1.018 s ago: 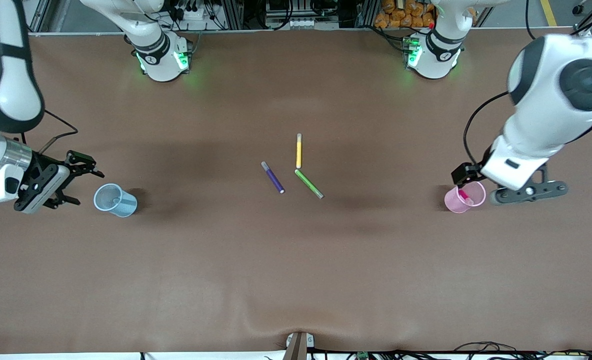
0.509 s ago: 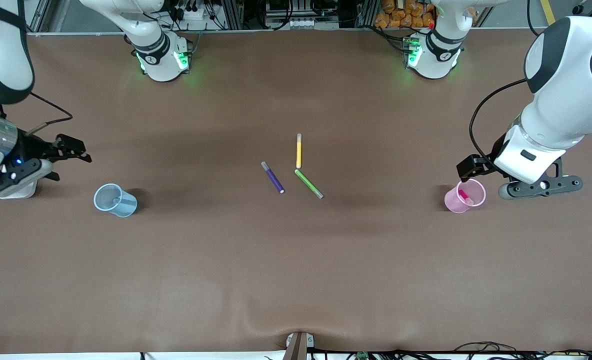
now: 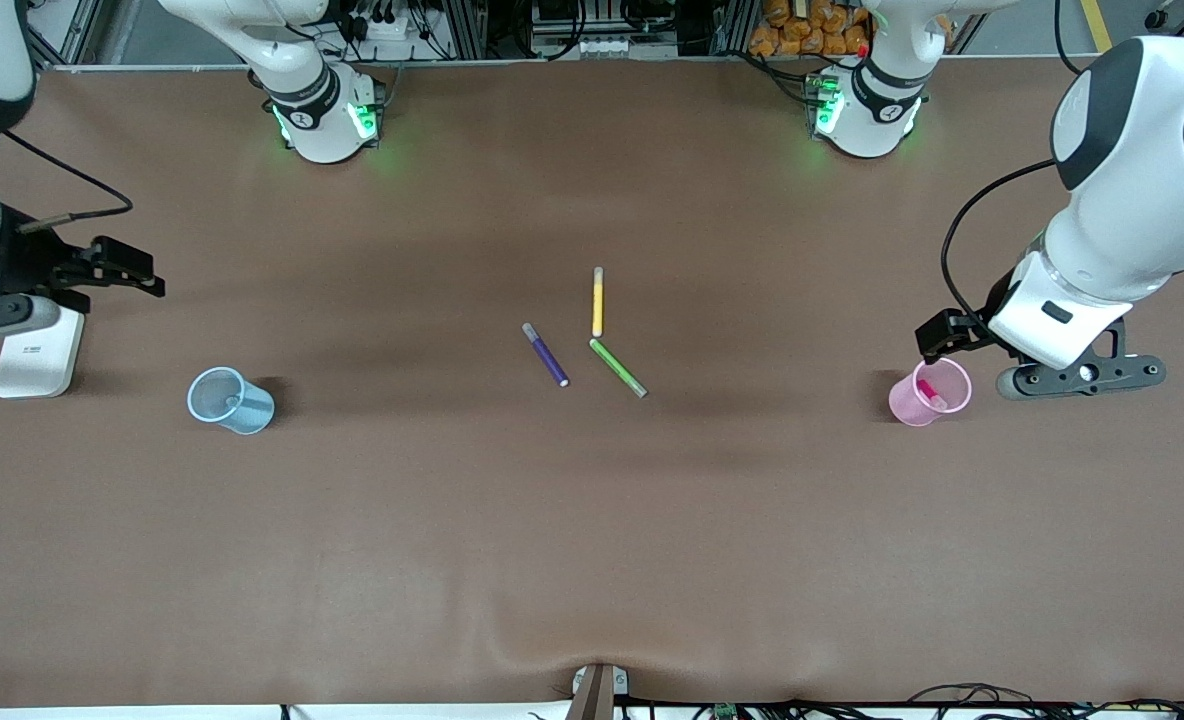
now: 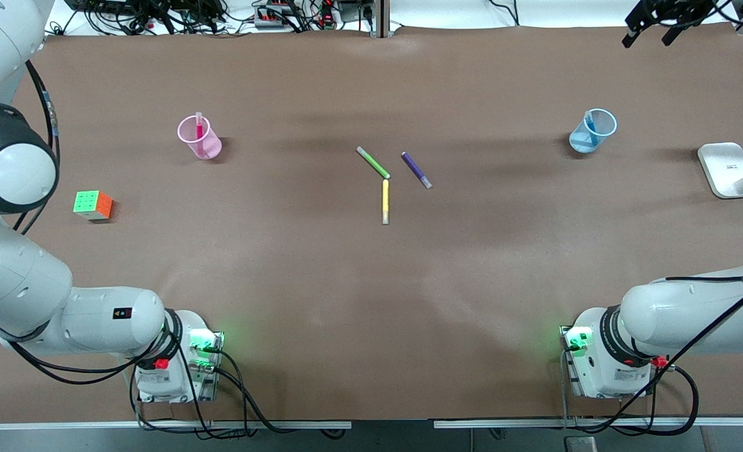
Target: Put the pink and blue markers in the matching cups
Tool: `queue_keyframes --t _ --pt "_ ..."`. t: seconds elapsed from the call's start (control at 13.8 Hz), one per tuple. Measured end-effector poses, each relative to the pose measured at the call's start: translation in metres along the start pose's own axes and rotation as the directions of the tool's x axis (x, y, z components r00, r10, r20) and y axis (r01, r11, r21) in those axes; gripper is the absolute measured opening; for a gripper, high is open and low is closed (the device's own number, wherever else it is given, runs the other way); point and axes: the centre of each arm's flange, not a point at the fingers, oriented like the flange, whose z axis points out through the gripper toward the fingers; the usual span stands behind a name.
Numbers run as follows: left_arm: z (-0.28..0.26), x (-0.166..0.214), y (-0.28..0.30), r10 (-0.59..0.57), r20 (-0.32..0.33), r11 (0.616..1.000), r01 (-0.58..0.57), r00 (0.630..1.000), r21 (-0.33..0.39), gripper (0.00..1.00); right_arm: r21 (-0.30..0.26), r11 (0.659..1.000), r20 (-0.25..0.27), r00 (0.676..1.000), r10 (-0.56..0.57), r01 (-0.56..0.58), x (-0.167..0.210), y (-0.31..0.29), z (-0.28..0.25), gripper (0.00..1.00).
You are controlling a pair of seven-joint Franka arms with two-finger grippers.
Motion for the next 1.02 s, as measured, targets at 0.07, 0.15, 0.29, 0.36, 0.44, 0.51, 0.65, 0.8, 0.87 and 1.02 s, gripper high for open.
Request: queue_keyframes --t 0.07,0.15,0.29,0.36,0.44,0.51,0.65,0.8,0.87,1.02 --pt "0.000 0.001 -0.003 0.001 -0.001 1.000 -0.001 1.000 0.000 1.00 0.000 1.000 0.005 1.000 0.024 -0.024 -0.003 0.000 -0.009 1.00" --pt "-0.001 0.002 -0.006 -0.003 -0.002 1.000 0.003 1.000 0.000 1.00 -0.001 0.999 0.007 0.999 0.042 -0.042 -0.006 0.002 -0.019 1.00" --pt "-0.006 0.004 -0.010 -0.011 -0.012 1.000 0.011 1.000 -0.002 1.00 -0.002 0.997 -0.003 0.997 0.081 -0.081 -0.013 0.012 -0.044 1.00" --pt "-0.009 0.005 -0.017 -0.025 -0.017 1.000 0.025 1.000 -0.001 1.00 -0.001 0.994 -0.004 0.994 0.110 -0.110 -0.016 0.015 -0.052 1.00" --pt "-0.013 0.007 -0.027 -0.042 -0.023 0.999 0.041 0.999 -0.006 1.00 -0.001 0.990 -0.001 0.990 0.141 -0.141 -0.018 0.015 -0.056 1.00" --pt "-0.020 0.007 -0.038 -0.048 -0.025 0.999 0.048 0.999 -0.020 1.00 -0.001 0.986 0.005 0.986 0.169 -0.169 -0.019 0.014 -0.056 1.00" --pt "-0.044 -0.004 -0.060 -0.030 -0.021 0.999 0.029 0.999 -0.024 1.00 -0.002 0.981 0.017 0.981 0.193 -0.193 -0.019 0.010 -0.055 1.00" --pt "-0.074 -0.025 -0.084 -0.007 0.004 0.999 0.007 1.000 -0.032 1.00 -0.002 0.983 0.028 0.983 0.183 -0.183 -0.019 0.004 -0.053 1.00" --pt "-0.087 -0.036 -0.093 -0.003 0.014 0.999 0.003 1.000 -0.035 1.00 -0.005 0.984 0.031 0.984 0.176 -0.176 -0.019 0.001 -0.053 1.00" --pt "-0.108 -0.055 -0.104 0.027 0.015 0.999 -0.026 1.000 -0.034 1.00 -0.035 0.986 0.030 0.986 0.164 -0.163 -0.018 -0.005 -0.053 1.00"
